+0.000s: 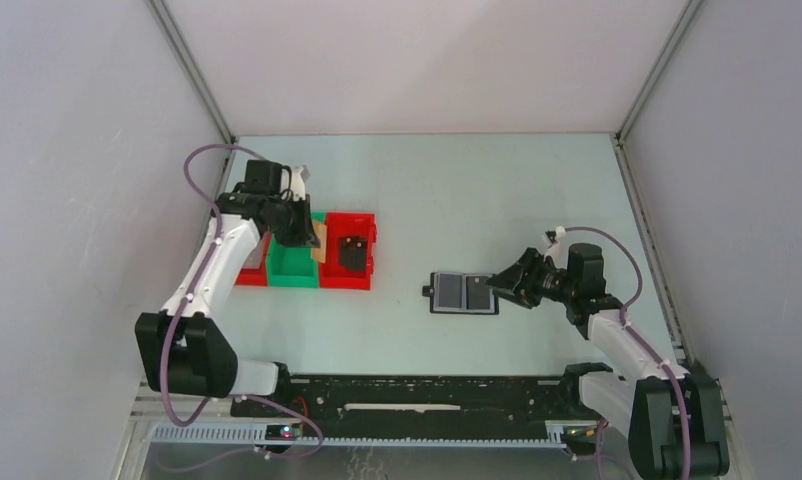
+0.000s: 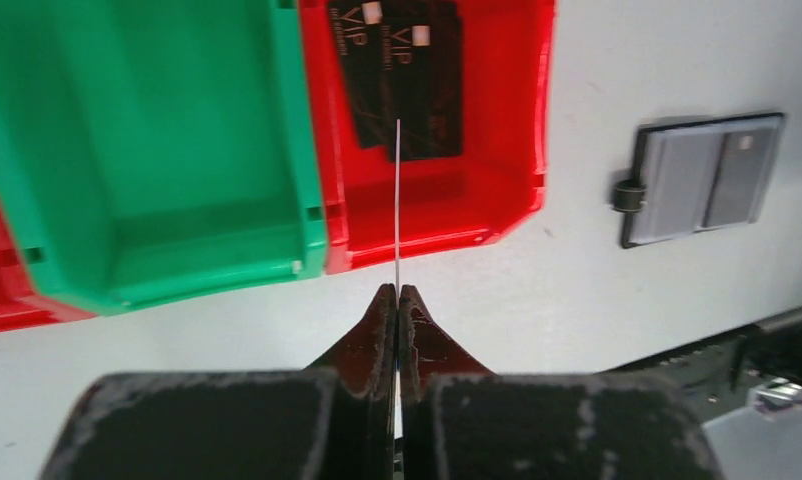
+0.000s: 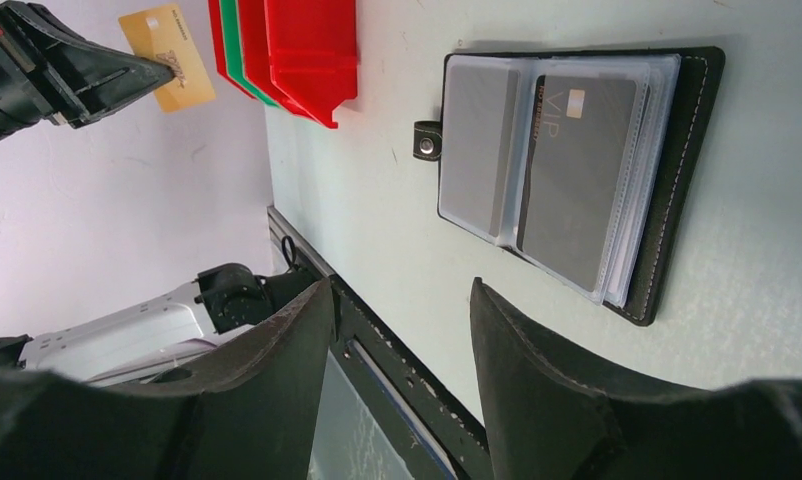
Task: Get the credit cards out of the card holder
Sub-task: Place the credit card in the storage box, then remove the credit card from the card holder.
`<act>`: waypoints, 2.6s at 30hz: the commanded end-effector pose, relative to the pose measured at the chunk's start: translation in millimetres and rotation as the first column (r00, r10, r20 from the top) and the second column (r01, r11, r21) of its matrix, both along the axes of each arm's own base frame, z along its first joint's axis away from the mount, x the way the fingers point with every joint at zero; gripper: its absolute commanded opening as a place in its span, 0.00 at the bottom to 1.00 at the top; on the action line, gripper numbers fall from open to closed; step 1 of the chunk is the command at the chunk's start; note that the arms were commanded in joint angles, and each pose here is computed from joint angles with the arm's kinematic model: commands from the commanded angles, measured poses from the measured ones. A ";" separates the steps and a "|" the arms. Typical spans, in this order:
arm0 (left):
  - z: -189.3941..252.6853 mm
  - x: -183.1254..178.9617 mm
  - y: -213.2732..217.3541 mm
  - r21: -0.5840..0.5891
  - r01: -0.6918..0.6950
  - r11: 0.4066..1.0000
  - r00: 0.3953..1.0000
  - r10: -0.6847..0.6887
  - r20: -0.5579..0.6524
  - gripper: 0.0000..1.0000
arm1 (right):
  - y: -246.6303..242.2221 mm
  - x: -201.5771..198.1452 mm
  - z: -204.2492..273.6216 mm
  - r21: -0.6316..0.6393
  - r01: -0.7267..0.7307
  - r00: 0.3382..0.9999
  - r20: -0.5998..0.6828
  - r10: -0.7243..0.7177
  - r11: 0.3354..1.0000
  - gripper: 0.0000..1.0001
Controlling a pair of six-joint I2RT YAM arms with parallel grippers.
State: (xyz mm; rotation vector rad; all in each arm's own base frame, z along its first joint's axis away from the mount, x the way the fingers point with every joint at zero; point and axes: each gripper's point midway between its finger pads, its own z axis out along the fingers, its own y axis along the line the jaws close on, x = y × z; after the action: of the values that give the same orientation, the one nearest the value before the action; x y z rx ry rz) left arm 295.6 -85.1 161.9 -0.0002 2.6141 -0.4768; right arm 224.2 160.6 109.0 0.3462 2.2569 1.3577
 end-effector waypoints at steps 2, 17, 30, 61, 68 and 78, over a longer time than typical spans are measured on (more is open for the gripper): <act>8.4 15.1 35.1 0.128 0.035 0.991 0.999 -0.037 0.016 0.00 | -0.6 3.6 12.9 -0.013 -0.019 0.999 0.049 0.019 1.000 0.61; -28.3 43.7 63.0 0.084 0.004 0.996 0.997 0.003 -0.082 0.00 | -1.5 2.8 11.2 -0.022 -0.011 0.999 0.045 0.012 1.000 0.60; -81.3 70.0 75.0 0.135 -0.037 0.990 0.991 0.054 -0.126 0.07 | -2.8 5.2 6.1 -0.028 0.010 1.000 0.022 -0.010 1.000 0.60; 66.5 14.2 -52.7 0.069 0.057 0.996 0.958 -0.074 0.278 0.33 | -2.8 10.7 -13.7 -0.187 0.054 0.998 -0.033 -0.061 0.981 0.62; 31.6 -19.7 -175.3 -0.214 0.256 0.943 0.955 -0.212 0.209 0.33 | 5.2 19.6 -31.6 -0.260 0.003 0.995 -0.097 -0.030 0.966 0.60; -4.7 -40.9 -298.4 -0.455 0.323 0.830 0.944 -0.313 0.100 0.32 | 1.3 32.1 -55.4 -0.399 0.029 0.987 -0.134 -0.089 0.917 0.52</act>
State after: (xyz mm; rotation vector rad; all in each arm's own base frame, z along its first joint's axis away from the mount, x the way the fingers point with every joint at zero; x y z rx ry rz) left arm 248.7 -340.2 149.5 0.3642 2.4757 -1.0002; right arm 239.8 170.2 53.2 0.3762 2.5799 0.9364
